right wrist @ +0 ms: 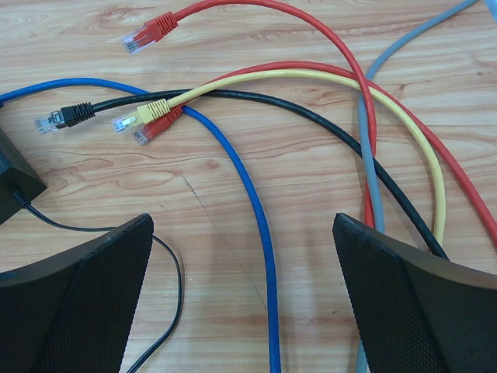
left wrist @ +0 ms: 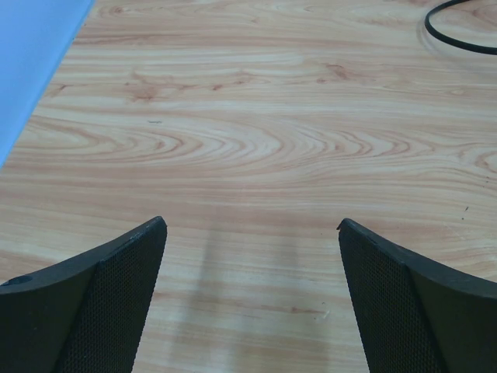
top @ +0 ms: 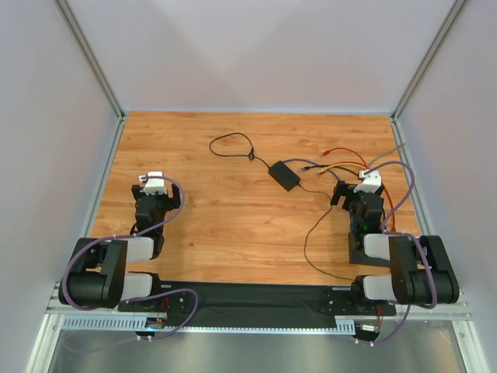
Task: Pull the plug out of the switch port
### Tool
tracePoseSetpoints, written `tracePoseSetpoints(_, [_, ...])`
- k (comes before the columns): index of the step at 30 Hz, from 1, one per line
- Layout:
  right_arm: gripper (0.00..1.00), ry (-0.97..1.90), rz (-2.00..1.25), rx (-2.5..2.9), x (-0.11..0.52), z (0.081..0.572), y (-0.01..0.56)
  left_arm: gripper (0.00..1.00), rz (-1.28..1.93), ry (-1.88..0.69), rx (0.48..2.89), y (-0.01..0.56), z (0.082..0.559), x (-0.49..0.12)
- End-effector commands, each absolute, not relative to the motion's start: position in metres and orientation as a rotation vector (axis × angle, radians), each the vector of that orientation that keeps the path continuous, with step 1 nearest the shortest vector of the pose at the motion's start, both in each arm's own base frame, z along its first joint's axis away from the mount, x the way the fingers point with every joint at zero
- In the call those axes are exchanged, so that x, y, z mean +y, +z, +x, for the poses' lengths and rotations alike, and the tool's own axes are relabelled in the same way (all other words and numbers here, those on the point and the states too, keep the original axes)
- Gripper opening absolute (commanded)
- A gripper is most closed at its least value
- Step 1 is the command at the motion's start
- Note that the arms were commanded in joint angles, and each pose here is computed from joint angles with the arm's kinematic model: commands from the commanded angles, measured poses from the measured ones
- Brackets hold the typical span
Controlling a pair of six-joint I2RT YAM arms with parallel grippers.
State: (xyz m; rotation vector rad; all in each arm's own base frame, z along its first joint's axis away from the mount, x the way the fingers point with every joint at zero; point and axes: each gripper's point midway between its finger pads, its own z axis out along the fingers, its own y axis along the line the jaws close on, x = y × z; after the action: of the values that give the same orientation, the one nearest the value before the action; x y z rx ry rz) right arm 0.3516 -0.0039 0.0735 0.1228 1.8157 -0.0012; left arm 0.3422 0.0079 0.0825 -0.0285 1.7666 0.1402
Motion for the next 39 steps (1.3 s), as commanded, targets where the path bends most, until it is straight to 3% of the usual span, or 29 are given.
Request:
tracePoseSetpoints(1, [1.0,-0.016,0.103,1.706,-0.005,0.366,0.104,1.0,-0.017,0.146,1.668,0.11,0.354,0.008])
tracePoseSetpoints(7, [1.0,-0.013,0.101,1.703,-0.005,0.367,0.105,1.0,0.018,0.135,1.636,0.121,0.346,0.003])
tracePoseSetpoints(8, [1.0,-0.02,0.11,1.71,-0.006,0.366,0.103,1.0,-0.004,0.123,1.586,0.144,0.342,0.004])
tracePoseSetpoints(9, [1.0,-0.024,0.116,1.708,-0.007,0.367,0.104,1.0,-0.012,0.135,1.661,0.132,0.336,0.006])
tracePoseSetpoints(14, [1.0,-0.093,0.179,1.677,-0.017,0.362,0.113,1.0,-0.156,0.041,1.612,0.192,0.324,0.006])
tracePoseSetpoints(23, [1.0,-0.05,0.277,1.783,-0.007,0.349,0.142,1.0,-0.184,-0.429,1.579,0.227,0.304,-0.054])
tracePoseSetpoints(32, [1.0,0.005,0.646,2.071,-0.008,0.295,0.151,1.0,-0.481,-0.633,1.918,0.216,0.306,-0.075])
tracePoseSetpoints(39, [1.0,0.143,0.729,2.232,0.016,0.257,0.146,1.0,-0.3,-1.129,2.02,0.216,0.292,-0.146])
